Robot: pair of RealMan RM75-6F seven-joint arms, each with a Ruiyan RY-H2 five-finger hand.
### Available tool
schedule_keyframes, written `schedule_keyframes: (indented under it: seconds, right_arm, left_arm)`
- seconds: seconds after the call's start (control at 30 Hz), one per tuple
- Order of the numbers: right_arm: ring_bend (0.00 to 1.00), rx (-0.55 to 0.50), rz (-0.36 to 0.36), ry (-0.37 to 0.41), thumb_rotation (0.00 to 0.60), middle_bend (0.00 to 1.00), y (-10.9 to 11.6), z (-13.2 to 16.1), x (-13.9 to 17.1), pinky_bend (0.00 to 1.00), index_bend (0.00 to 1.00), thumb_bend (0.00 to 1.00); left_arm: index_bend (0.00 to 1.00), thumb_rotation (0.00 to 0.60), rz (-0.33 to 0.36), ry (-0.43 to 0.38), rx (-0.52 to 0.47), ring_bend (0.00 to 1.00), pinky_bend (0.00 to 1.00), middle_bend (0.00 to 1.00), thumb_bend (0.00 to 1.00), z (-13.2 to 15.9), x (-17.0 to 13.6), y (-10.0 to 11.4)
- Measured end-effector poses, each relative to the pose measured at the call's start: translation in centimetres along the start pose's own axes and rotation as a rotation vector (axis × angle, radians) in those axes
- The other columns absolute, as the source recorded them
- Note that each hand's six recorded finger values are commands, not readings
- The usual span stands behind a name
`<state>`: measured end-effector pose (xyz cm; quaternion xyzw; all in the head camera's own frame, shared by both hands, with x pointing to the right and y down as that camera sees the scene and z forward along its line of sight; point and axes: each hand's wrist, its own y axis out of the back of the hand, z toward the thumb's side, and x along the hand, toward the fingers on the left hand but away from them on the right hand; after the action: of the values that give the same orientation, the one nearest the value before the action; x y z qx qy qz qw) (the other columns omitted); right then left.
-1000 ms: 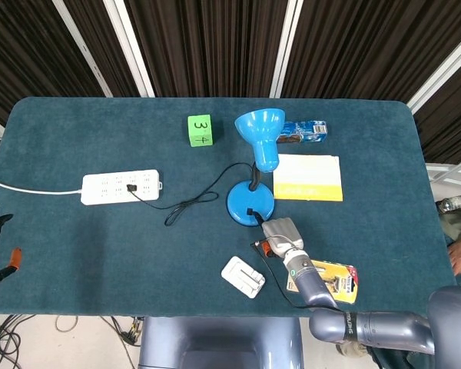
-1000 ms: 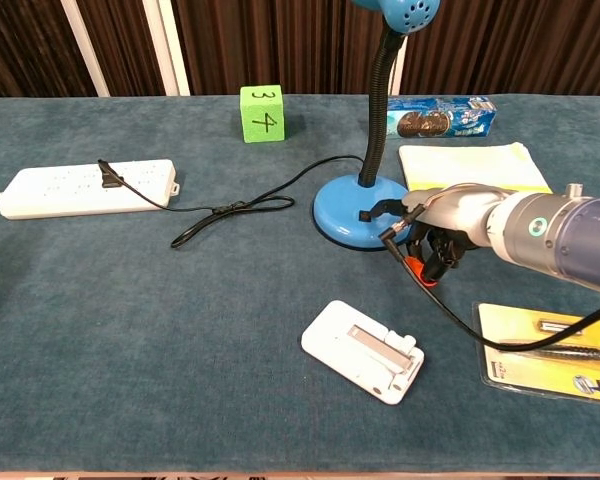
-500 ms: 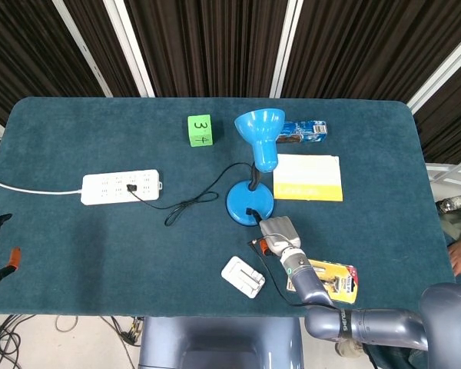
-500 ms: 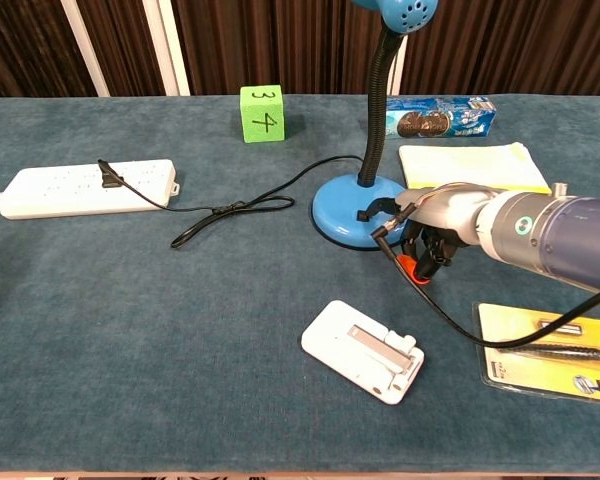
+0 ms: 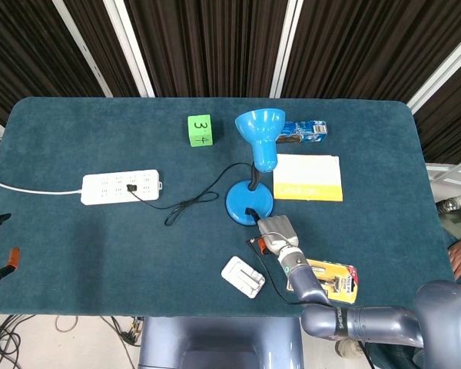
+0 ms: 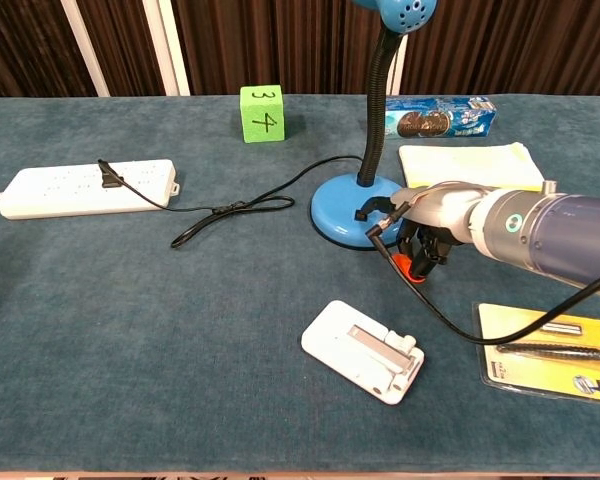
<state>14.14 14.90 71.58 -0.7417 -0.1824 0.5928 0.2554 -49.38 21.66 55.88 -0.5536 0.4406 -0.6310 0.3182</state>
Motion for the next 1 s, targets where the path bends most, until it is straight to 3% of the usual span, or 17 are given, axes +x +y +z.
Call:
schedule_keyframes:
  seconds: [1.0]
  right_arm:
    - [0.73, 0.03, 0.016, 0.024, 0.6, 0.62, -1.0, 0.9, 0.4, 1.0, 0.0, 0.61]
  left_arm:
    - [0.17, 0.6, 0.003, 0.006, 0.0, 0.0, 0.0, 0.02, 0.42, -0.1, 0.1, 0.1]
